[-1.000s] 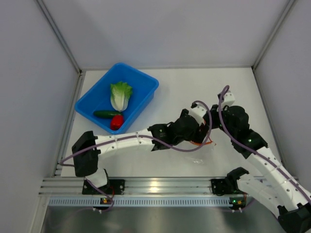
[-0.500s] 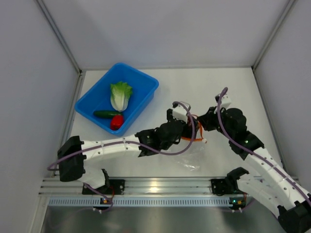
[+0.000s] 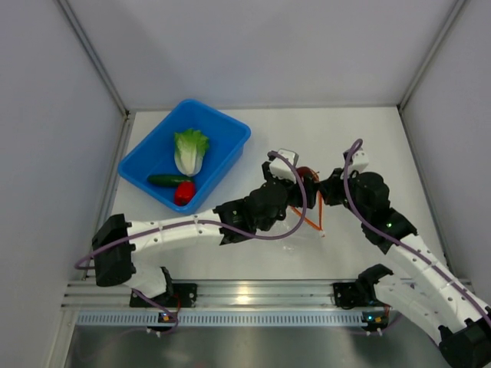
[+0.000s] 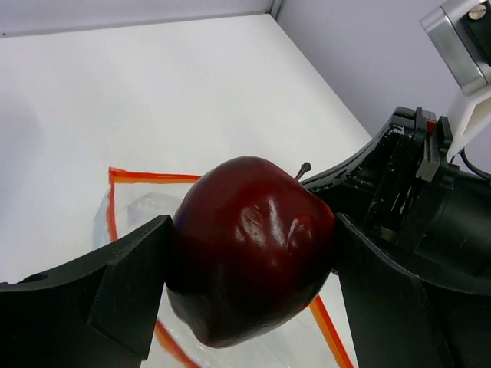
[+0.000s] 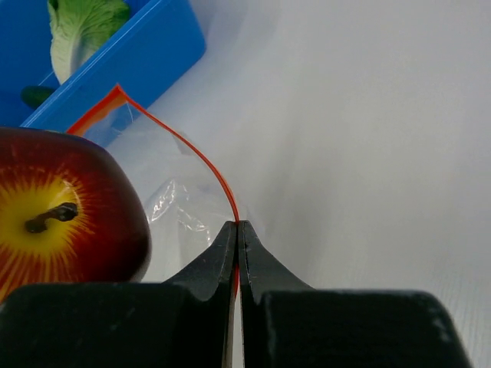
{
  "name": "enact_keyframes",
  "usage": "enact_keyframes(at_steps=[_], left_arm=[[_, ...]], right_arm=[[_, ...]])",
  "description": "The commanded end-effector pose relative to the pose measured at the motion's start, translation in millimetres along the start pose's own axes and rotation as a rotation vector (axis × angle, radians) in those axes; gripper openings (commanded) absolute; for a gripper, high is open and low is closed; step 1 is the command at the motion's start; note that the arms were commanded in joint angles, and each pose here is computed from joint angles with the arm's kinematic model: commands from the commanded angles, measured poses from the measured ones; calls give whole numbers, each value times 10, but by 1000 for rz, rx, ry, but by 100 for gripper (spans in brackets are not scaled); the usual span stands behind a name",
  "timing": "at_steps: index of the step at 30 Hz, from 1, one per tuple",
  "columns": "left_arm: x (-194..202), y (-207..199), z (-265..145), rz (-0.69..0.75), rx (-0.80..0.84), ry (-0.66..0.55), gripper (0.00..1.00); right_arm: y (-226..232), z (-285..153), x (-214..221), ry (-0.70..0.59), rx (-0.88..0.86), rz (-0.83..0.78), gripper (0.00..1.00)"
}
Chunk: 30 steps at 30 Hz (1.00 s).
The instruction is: Open the zip-top bag and remove the fake food
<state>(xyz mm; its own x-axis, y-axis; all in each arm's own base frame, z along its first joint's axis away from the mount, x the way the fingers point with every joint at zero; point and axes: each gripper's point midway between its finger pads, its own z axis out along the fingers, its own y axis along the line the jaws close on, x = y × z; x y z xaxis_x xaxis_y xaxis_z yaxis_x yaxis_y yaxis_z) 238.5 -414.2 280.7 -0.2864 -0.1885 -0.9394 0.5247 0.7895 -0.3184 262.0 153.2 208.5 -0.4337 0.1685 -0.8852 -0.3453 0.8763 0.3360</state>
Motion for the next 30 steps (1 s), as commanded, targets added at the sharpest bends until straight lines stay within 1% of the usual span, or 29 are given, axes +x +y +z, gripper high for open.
enact_keyframes(at_steps=[1, 4, 8, 10, 11, 13, 14, 16, 17, 19, 20, 22, 24, 25, 26, 27, 28, 29, 30], left_arm=[[-440, -16, -6, -61, -30, -125, 0], [-537, 51, -55, -56, -58, -150, 0], [-700, 216, -155, -34, -130, -185, 0], [-729, 307, -161, -30, -158, -173, 0], [-704, 367, -179, -16, -159, -142, 0], [-739, 613, -153, -40, -198, -128, 0], [-816, 833, -166, -49, -235, -129, 0], [-813, 1102, -192, -69, -284, -121, 0], [-891, 1366, -223, -83, -332, -121, 0], [-859, 1688, -289, -94, -403, -94, 0], [-970, 1921, -366, -109, -452, -117, 0], [-977, 2146, -458, -103, -504, -107, 0], [-1063, 2452, -586, -102, -589, -122, 0], [-1036, 2537, -646, -100, -611, -101, 0], [-1063, 2744, -712, -106, -662, -102, 0], [-1067, 2854, -764, -119, -688, -103, 0], [-1060, 2890, -788, -132, -670, -91, 0], [-1062, 3112, -875, -148, -722, -93, 0], [-1053, 3183, -905, -167, -728, -89, 0]], right_arm=[[-30, -6, -242, -89, 47, 1, 0], [-47, 14, -237, -83, 58, -1, 0], [-172, 25, -226, -75, 131, 7, 0], [-208, 0, -234, -75, 156, 16, 0], [-218, -13, -244, -79, 162, 18, 0], [-228, -44, -265, -83, 171, 20, 0], [-239, -68, -248, -76, 177, 22, 0], [-240, -93, -269, -77, 183, 25, 0], [-243, -123, -262, -72, 187, 24, 0], [-241, -158, -286, -72, 190, 19, 0], [-252, -182, -295, -74, 195, 17, 0], [-246, -213, -333, -80, 196, 10, 0], [-256, -244, -342, -77, 204, 3, 0], [-247, -263, -377, -84, 203, -1, 0], [-249, -273, -388, -84, 206, -2, 0], [-254, -290, -389, -81, 209, -9, 0], [-249, -316, -425, -88, 211, -8, 0], [-253, -329, -442, -90, 216, -11, 0], [-245, -359, -463, -88, 217, -16, 0]])
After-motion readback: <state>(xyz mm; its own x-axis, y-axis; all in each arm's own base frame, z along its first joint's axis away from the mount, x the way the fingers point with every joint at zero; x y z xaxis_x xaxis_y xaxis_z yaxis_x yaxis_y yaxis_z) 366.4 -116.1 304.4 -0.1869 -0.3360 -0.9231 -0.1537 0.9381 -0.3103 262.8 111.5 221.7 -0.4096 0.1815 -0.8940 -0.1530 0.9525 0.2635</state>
